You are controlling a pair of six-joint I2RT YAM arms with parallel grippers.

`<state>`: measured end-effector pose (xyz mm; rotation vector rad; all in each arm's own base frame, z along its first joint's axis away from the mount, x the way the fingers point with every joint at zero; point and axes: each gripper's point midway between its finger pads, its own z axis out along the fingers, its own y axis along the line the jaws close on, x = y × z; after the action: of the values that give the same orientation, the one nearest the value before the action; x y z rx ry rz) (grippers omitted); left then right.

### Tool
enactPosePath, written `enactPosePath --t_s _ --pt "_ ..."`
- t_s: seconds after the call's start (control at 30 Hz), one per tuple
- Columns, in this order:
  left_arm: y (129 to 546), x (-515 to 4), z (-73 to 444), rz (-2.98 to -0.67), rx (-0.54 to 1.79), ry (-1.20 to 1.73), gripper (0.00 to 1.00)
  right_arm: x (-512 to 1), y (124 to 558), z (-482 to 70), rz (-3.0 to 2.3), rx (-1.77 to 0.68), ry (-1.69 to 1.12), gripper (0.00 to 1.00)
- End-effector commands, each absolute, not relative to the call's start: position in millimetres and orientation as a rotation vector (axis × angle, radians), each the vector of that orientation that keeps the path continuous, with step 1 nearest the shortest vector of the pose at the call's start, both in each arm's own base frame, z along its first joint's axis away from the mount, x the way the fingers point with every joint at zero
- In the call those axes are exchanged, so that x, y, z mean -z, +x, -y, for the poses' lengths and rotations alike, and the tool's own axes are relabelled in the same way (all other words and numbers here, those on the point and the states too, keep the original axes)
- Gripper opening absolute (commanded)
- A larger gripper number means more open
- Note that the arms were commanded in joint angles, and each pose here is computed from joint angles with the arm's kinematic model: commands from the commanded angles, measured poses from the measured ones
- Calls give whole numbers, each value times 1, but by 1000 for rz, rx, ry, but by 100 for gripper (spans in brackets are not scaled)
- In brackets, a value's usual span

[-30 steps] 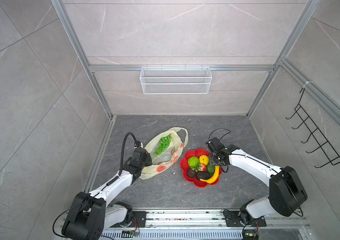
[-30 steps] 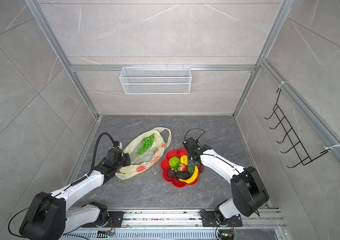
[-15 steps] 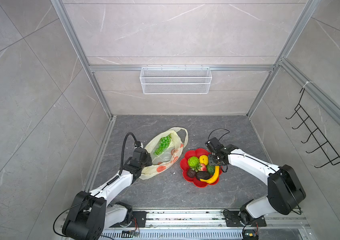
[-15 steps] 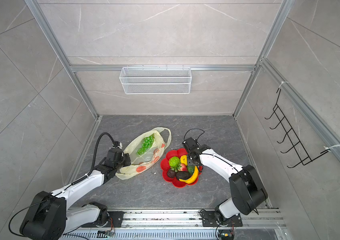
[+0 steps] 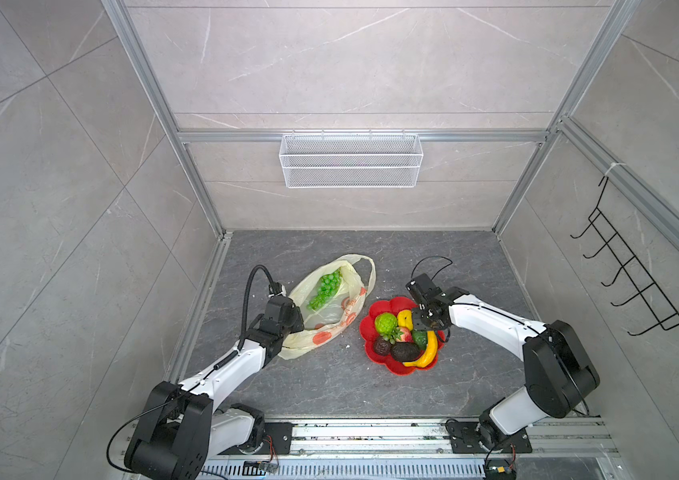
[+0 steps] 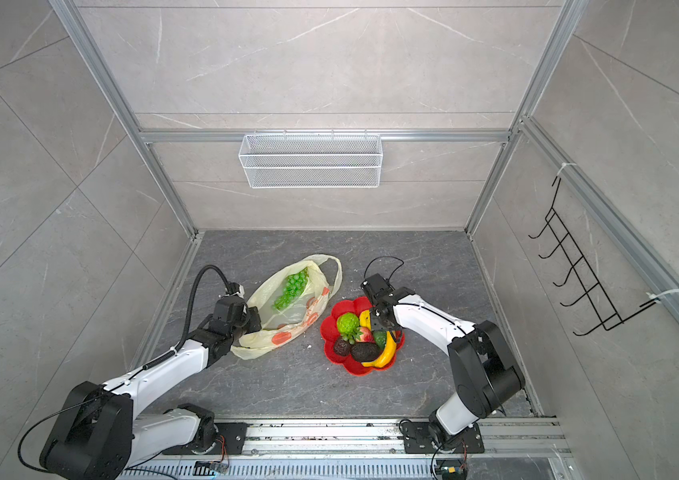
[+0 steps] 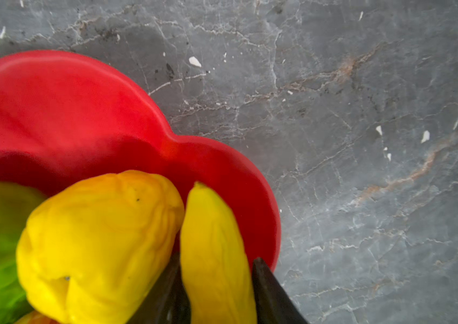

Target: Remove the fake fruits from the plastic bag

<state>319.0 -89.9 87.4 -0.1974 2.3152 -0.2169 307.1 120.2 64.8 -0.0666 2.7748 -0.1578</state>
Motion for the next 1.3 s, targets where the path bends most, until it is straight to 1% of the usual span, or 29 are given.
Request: enactPosePath --t_s 0.0,0.07,0.3,0.4,0.5,0.67,0.77,0.97,1.03,1.1,1.17,1.27 --pt "326 -95 92 -2279 227 -174 4 -78 311 -121 -2756 150 -67 50" --pt "326 -94 92 -2282 227 -174 4 -82 310 -118 -2749 162 -64 54" --pt "326 -94 95 -2287 242 -162 4 -101 307 -113 -2727 174 -54 60" --pt "325 -94 100 -2296 273 -153 4 -118 306 -114 -2704 139 -27 61" --pt "324 -96 106 -2310 322 -154 4 -138 308 -124 -2671 41 -3 62" --pt "314 -99 116 -2341 370 -169 4 -162 314 -165 -2604 -186 9 61" --pt "303 -98 118 -2356 399 -200 3 -175 319 -207 -2546 -311 -24 61" --pt "288 -99 127 -2378 455 -216 4 -191 337 -288 -2461 -447 -86 58" --pt "287 -105 124 -2390 433 -219 9 -187 346 -310 -2472 -497 -102 57" --pt "288 -112 120 -2407 391 -218 22 -184 352 -325 -2477 -514 -116 56" --pt "291 -123 120 -2434 353 -196 37 -180 358 -334 -2484 -517 -117 55" --pt "298 -138 116 -2486 260 -167 53 -177 361 -337 -2485 -522 -109 55"
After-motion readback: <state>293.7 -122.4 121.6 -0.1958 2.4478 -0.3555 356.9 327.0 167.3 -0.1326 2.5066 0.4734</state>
